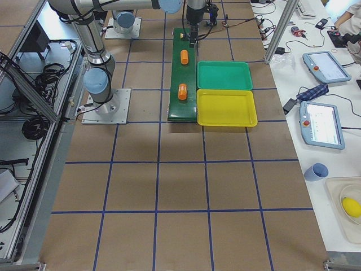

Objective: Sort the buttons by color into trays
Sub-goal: 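Open the left gripper and withdraw toward the remaining buttons, then grasp the green-capped push button with the left gripper, then carry the green-capped button with the left gripper onto the conveyor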

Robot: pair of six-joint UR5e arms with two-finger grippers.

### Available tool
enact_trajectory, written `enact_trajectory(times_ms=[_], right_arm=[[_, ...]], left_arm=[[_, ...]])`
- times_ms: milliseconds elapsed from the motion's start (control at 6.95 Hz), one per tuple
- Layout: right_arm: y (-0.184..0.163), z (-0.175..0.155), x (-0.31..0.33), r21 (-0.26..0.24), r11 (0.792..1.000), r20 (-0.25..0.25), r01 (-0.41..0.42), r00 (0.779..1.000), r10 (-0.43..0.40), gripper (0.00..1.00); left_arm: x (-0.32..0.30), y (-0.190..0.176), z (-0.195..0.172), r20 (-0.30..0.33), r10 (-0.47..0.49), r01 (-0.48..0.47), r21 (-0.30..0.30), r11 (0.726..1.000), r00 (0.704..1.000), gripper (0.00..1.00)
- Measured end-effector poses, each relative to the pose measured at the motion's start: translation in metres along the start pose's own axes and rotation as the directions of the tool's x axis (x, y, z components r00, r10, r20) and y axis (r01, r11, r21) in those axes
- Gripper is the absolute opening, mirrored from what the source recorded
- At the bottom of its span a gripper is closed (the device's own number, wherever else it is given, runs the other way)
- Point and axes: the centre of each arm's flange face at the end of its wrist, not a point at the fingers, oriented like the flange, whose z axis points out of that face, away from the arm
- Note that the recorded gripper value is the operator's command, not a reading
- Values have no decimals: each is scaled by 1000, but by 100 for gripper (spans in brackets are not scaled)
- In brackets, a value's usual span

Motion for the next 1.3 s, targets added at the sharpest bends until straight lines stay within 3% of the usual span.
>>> enact_trajectory(times_ms=[144,288,432,864,1296], right_arm=[[0,0,0,0,1000,0,0,1000,0,100],[0,0,0,0,1000,1,0,1000,0,100],[0,0,0,0,1000,0,1,1000,-1,100],[0,0,0,0,1000,0,1,1000,-1,100],[0,0,0,0,1000,0,1,1000,-1,100]], left_arm=[[1,2,12,4,0,0,0,1000,1000,77],[3,7,22,-2,0,0,-12,1000,1000,8],[6,12,30,-8,0,-1,-23,1000,1000,0],[7,10,16,7,5,-5,-5,1000,1000,0],[37,-3,-76,7,-22,23,-18,1000,1000,0]])
